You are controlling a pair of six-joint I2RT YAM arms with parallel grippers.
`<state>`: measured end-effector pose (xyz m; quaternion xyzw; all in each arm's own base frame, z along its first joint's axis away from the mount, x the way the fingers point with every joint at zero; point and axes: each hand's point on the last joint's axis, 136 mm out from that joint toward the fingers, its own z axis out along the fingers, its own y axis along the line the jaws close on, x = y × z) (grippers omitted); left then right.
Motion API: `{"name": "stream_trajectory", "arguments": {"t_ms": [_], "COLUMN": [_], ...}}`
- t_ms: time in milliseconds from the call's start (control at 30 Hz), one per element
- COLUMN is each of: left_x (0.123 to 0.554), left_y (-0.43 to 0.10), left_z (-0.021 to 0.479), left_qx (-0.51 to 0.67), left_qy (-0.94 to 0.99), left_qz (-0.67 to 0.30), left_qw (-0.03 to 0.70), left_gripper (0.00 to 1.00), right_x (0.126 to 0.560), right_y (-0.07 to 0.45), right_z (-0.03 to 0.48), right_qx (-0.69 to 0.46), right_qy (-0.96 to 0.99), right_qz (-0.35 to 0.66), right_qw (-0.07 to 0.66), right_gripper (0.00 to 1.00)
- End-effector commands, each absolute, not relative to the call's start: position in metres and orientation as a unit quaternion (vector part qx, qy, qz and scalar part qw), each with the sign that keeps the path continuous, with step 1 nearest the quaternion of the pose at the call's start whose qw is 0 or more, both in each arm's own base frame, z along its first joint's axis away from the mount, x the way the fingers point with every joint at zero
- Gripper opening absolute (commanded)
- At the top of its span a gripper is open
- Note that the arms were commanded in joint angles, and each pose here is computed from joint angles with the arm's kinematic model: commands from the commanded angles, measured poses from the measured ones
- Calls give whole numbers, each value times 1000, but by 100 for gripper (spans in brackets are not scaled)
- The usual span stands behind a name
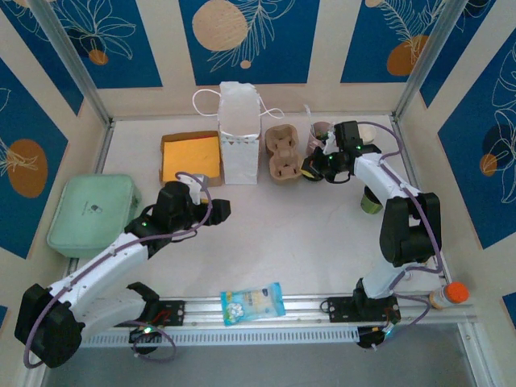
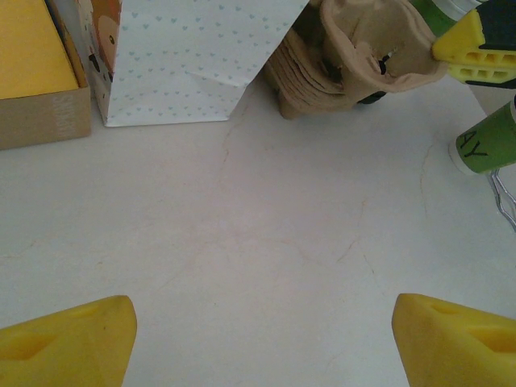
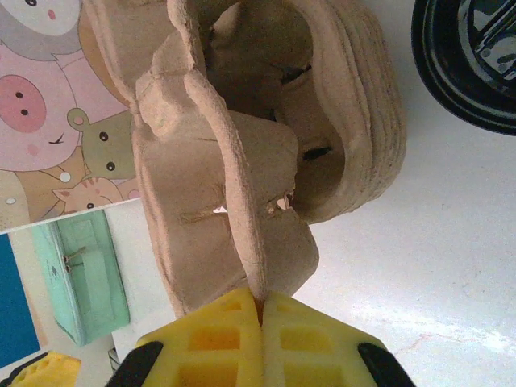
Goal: Pack the takeout coffee
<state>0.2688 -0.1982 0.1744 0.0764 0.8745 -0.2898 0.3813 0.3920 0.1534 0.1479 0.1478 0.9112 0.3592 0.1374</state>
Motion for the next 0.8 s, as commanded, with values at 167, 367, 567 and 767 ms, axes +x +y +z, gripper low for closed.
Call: {"name": "stream_trajectory", "arguments": {"t_ms": [167,367,567,767], "left_x": [275,275,274,273], "left_y": [-199,-199,-198,-196], "left_z": [184,183,183,182], "left_qx": [73,73,72,71], "left_qy": [867,867,867,868], "left_qz": [-297,-297,-295,-293], "left_qw": [394,393,394,394], "left_gripper": [83,82,83,83], "right_x": [377,377,376,376], "right_y": [149,146,147,145], "right_z": [140,143,150,163], "right_qx": [139,135,118,104], "right_qy": [921,928,939,950], "right_qz": [344,322,289,242], "right_qw": [121,130,145,170], "right_gripper": [6,19,32,39]}}
